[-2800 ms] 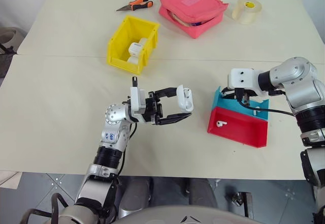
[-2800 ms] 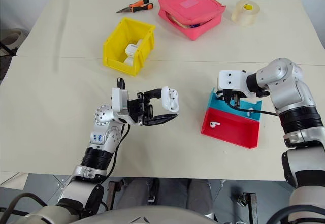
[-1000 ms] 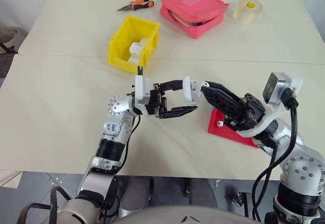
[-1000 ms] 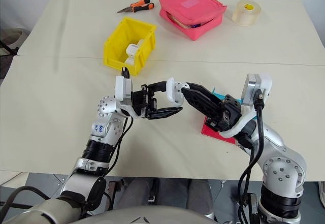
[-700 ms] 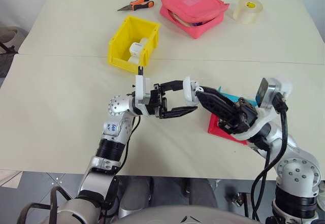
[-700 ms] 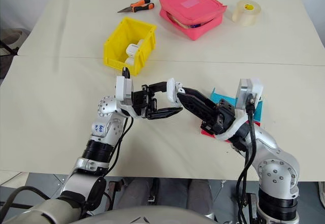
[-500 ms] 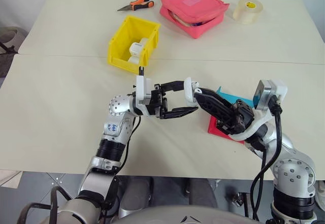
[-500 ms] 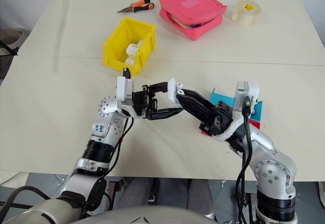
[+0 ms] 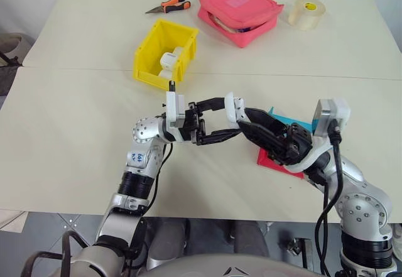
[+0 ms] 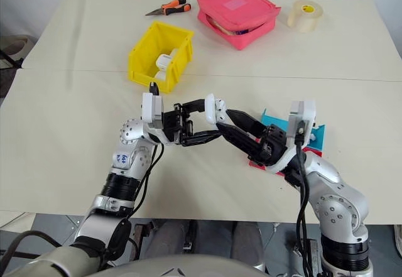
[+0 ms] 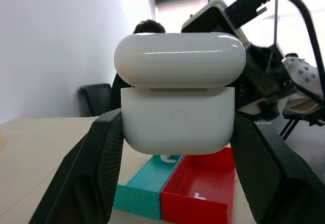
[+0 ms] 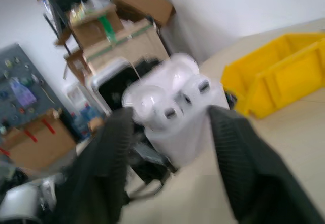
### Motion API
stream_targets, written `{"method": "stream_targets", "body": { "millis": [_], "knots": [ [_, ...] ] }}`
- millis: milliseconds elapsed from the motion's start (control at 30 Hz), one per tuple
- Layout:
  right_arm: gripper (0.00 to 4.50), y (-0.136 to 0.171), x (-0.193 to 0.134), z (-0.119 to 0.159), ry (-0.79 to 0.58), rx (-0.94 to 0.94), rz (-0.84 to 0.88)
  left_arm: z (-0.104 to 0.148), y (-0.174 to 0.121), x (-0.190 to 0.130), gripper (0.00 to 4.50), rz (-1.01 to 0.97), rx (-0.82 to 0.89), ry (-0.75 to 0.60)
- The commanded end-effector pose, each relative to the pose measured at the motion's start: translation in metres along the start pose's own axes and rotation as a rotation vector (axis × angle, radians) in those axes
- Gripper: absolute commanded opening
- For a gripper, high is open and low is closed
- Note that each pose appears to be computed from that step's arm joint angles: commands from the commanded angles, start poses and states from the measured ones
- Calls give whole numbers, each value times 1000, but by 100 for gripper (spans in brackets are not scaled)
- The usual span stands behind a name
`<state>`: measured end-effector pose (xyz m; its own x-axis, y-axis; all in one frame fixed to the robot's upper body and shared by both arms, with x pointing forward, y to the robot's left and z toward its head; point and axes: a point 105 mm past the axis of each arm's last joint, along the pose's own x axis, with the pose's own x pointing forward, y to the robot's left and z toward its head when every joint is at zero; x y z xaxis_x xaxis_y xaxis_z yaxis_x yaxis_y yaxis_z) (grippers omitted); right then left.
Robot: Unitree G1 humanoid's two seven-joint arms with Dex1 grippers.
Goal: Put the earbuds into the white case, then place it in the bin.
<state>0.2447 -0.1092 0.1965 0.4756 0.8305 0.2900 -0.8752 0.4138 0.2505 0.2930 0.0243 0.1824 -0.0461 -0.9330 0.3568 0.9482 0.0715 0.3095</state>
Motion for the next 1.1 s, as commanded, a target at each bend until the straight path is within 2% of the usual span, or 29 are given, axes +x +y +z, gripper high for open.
{"method": "stream_targets", "body": {
  "millis": [33, 100, 200, 267, 300, 400, 600, 733, 900, 1100],
  "knots": [
    [283, -8, -15, 21, 1, -95, -30, 11, -1, -6, 277, -14, 37, 21],
    [283, -12, -23, 25, 12, -110, -51, 6, 0, -15, 277, -8, 46, 114],
    [220, -16, -30, 27, 43, -137, -68, -5, 3, -29, 277, 2, 51, 277],
    [148, -12, -29, 21, 139, -193, -25, -23, 5, -46, 277, -28, 98, 525],
    [119, -11, -27, 15, 204, -229, -2, -26, 8, -50, 277, -25, 127, 599],
    [11, -5, -15, 5, 278, -283, 67, -29, 9, -47, 277, -53, 170, 663],
    [5, 4, 15, -7, 337, -317, 150, -34, 8, -30, 277, -60, 167, 665],
    [5, 2, 21, -15, 385, -313, 152, -34, 4, -21, 277, -65, 162, 635],
    [5, -21, 4, -31, 455, -301, 61, -31, 2, -19, 277, -64, 169, 599],
    [5, -35, -18, -29, 459, -300, -10, -25, 0, -18, 277, -63, 171, 539]
  ]
}}
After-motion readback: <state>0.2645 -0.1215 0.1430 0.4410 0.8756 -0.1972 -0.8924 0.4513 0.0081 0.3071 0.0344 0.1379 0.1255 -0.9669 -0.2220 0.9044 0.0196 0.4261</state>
